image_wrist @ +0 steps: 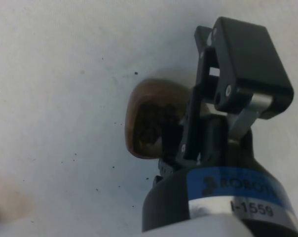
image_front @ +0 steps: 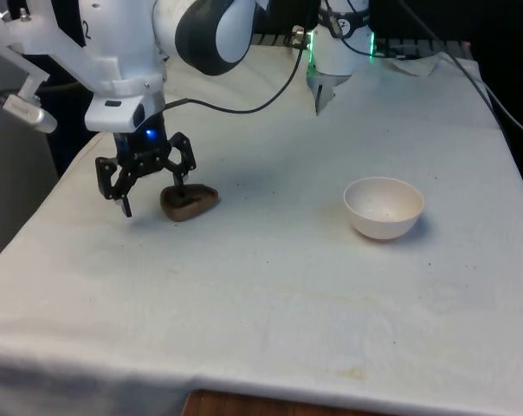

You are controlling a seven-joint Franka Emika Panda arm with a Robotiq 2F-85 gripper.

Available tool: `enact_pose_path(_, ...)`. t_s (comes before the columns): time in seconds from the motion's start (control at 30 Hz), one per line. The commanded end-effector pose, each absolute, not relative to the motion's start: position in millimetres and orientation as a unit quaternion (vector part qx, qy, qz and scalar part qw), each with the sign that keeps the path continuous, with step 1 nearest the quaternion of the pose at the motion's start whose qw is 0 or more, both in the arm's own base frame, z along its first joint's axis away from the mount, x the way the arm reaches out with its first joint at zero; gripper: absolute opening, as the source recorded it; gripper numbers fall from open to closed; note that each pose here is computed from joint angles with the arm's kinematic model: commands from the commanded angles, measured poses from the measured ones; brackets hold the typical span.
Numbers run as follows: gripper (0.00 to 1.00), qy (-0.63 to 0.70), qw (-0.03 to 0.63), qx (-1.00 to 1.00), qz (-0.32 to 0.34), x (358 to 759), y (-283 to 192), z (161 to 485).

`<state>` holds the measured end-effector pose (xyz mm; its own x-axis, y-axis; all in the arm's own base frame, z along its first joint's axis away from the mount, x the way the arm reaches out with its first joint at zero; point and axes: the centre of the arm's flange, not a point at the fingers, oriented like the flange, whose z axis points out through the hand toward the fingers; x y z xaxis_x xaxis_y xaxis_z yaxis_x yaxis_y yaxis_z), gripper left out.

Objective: Pour the coffee beans from the cup into the bowl.

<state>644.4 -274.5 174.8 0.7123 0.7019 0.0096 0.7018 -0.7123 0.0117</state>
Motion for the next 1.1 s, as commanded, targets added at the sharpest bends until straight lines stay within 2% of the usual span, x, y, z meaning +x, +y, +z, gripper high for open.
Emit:
enact_pose_path(0.0, 1.00, 0.381, 0.003, 0.924, 0.005, 645.2, -274.2, 173.9)
enact_pose_path(0.03, 1.00, 0.382, 0.003, 0.924, 0.005, 645.0, -274.2, 173.2)
enact_pose_path(0.1, 0.92, 0.383, 0.003, 0.924, 0.004, 644.8, -274.1, 172.5)
enact_pose_path(0.5, 0.24, 0.384, 0.002, 0.923, 0.004, 645.3, -273.9, 172.1)
enact_pose_path(0.53, 0.13, 0.384, 0.001, 0.923, 0.004, 645.6, -273.9, 172.4)
enact_pose_path(0.6, 0.01, 0.384, 0.001, 0.923, 0.005, 645.4, -273.3, 174.8)
enact_pose_path(1.07, 0.00, 0.384, 0.001, 0.923, 0.005, 645.6, -273.7, 174.9)
